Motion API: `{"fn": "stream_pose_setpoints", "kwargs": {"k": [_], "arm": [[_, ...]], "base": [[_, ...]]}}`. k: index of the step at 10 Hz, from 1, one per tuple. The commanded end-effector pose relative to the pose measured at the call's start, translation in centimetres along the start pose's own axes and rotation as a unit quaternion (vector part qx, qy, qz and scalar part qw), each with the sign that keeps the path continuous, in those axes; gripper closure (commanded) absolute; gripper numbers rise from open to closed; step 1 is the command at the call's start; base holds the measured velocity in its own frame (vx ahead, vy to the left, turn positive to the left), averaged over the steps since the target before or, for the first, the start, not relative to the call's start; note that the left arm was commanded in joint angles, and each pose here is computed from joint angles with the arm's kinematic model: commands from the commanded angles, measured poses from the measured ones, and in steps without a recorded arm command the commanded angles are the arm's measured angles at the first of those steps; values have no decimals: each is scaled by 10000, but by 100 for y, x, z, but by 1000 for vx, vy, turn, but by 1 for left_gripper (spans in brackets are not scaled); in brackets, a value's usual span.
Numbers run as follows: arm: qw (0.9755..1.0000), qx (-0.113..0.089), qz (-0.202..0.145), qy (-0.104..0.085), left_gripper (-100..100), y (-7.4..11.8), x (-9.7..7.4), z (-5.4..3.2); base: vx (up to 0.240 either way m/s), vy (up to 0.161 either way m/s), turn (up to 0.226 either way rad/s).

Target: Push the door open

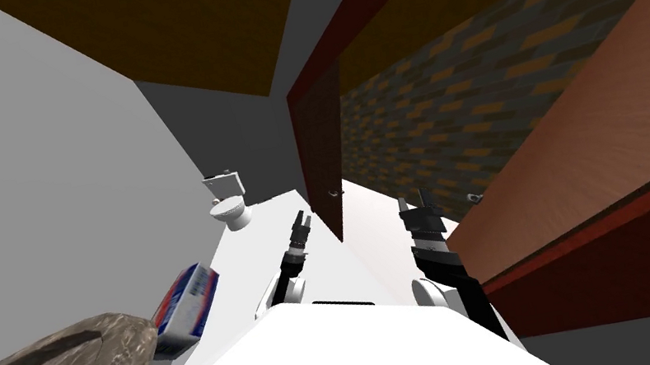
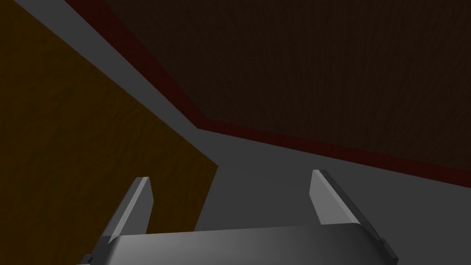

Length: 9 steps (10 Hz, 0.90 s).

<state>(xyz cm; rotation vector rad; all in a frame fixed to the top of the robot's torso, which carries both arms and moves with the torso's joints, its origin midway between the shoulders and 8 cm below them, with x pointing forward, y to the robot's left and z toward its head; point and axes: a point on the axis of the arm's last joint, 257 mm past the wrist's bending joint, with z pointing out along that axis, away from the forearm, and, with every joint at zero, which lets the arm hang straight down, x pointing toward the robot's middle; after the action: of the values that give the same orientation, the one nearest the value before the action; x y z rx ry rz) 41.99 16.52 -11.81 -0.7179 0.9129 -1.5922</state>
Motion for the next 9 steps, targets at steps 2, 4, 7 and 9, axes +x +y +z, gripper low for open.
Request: {"fn": "stream_pose_setpoints", "kwargs": {"k": [2, 4, 7, 9], "arm": [[9998, -138, -81, 138, -100, 171, 125, -9], [9993, -247, -138, 246, -100, 303, 217, -30], [9981, -414, -225, 410, -100, 500, 362, -68], [9969, -526, -278, 522, -100, 627, 460, -100]], "base": [[80, 60, -25], [110, 53, -29], [103, 46, -27], [93, 64, -29]]}}
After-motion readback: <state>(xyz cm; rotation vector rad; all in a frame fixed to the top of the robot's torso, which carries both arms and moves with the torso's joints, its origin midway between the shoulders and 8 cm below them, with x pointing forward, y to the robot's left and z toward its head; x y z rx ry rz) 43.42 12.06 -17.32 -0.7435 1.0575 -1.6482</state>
